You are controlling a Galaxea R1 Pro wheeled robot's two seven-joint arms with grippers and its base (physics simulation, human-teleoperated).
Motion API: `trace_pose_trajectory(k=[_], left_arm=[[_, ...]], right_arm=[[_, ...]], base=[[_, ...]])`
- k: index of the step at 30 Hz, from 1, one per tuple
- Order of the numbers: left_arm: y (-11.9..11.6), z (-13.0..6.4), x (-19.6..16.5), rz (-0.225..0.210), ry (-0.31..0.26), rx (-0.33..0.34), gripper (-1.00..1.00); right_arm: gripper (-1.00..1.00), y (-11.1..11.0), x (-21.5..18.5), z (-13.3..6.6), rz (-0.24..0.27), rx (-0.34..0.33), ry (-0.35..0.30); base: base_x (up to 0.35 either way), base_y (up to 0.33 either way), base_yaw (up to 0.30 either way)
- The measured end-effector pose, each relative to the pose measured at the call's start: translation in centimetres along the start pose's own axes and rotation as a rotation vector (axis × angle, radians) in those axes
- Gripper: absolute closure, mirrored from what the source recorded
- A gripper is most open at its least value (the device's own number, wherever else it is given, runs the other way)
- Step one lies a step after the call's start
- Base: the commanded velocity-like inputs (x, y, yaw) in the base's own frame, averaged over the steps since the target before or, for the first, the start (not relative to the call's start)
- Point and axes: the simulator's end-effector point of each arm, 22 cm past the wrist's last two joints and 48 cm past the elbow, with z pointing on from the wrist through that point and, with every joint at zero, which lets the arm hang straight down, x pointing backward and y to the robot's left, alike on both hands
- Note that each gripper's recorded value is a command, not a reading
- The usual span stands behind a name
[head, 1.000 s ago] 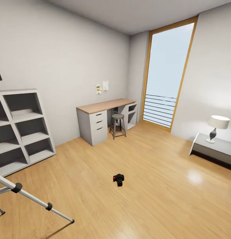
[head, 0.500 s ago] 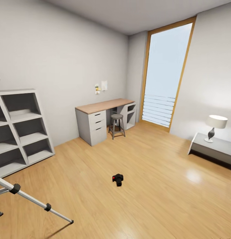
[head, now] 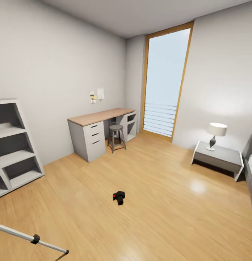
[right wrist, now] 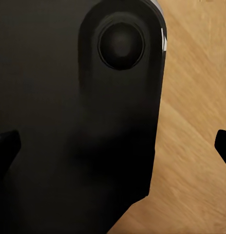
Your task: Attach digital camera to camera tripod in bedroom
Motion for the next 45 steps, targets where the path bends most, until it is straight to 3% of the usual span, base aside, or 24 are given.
trace_pose_trajectory(k=[18, 45], left_arm=[[0.09, -0.01, 0.22, 0.002, 0.009, -0.004, -1.0], [0.16, -0.01, 0.22, 0.001, 0.01, -0.007, -1.0]], right_arm=[[-1.0, -0.24, -0.02, 0.0, -0.003, 0.003, -0.001], [-1.0, -0.24, -0.02, 0.0, -0.004, 0.003, -0.002]], base=[[0.309, -0.012, -0.014], [0.316, -0.106, 0.0]])
